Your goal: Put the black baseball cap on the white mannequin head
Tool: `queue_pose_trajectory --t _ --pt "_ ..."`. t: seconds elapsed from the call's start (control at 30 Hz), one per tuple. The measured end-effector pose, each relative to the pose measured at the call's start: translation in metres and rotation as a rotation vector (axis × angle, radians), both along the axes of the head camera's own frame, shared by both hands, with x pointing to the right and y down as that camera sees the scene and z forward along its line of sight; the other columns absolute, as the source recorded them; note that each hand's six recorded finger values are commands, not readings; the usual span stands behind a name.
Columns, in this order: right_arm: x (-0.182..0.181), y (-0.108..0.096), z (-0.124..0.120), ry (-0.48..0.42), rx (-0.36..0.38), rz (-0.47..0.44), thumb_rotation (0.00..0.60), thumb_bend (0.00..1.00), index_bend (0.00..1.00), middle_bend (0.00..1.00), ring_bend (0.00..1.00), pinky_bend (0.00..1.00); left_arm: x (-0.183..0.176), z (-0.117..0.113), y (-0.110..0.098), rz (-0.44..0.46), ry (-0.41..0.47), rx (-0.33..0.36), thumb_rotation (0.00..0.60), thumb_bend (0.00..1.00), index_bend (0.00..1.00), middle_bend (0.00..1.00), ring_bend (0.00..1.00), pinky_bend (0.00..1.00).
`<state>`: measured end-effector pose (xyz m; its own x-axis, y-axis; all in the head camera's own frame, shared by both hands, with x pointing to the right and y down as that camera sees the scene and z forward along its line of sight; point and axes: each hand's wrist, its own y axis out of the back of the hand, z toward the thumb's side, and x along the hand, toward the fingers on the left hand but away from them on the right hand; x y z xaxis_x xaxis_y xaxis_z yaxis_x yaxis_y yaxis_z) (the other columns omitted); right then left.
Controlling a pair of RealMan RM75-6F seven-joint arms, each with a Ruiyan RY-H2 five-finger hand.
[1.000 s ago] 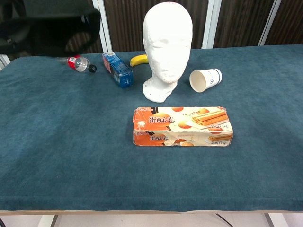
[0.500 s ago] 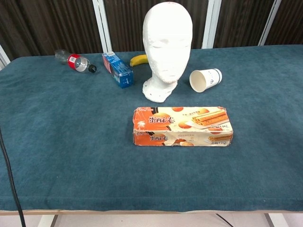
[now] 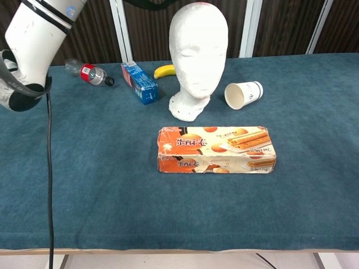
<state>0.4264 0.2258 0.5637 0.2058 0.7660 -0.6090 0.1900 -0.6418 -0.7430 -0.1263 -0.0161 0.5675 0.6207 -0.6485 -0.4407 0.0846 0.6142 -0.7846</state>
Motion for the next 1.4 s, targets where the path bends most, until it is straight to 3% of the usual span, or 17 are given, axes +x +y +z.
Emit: queue_pose_trajectory --t 0.3,0.8,1.1,1.2,1.27,1.33,1.4 --pt "0.006 -0.003 -0.004 -0.007 0.006 0.014 0.6 0.18 0.0 0.0 0.0 0.0 0.027 0.026 0.019 0.037 -0.035 -0.065 0.6 0.6 0.75 0.74 0.67 0.66" --pt "0.004 -0.004 -0.006 -0.026 0.008 0.004 0.6 0.18 0.0 0.0 0.0 0.0 0.056 0.035 0.053 0.128 -0.064 -0.036 0.6 0.61 0.75 0.75 0.67 0.66" --pt "-0.001 -0.004 -0.007 -0.037 0.009 -0.018 0.6 0.18 0.0 0.0 0.0 0.0 0.058 0.063 0.086 0.17 -0.128 -0.082 0.6 0.52 0.74 0.75 0.67 0.62" --pt "0.0 -0.004 -0.008 -0.037 0.01 -0.015 0.6 0.18 0.0 0.0 0.0 0.0 0.056 0.071 0.089 0.159 -0.146 -0.107 0.6 0.43 0.57 0.62 0.58 0.56" --pt "0.001 -0.004 -0.008 -0.037 0.012 -0.013 0.6 0.18 0.0 0.0 0.0 0.0 0.053 0.076 0.091 0.148 -0.154 -0.127 0.6 0.4 0.37 0.44 0.44 0.49" --pt "0.001 -0.004 -0.008 -0.036 0.012 -0.012 0.6 0.18 0.0 0.0 0.0 0.0 0.05 0.081 0.093 0.13 -0.154 -0.154 0.6 0.35 0.14 0.21 0.24 0.37" --pt "0.001 -0.003 -0.008 -0.035 0.01 -0.012 0.6 0.18 0.0 0.0 0.0 0.0 0.048 0.086 0.097 0.112 -0.142 -0.186 0.6 0.33 0.03 0.08 0.09 0.29"
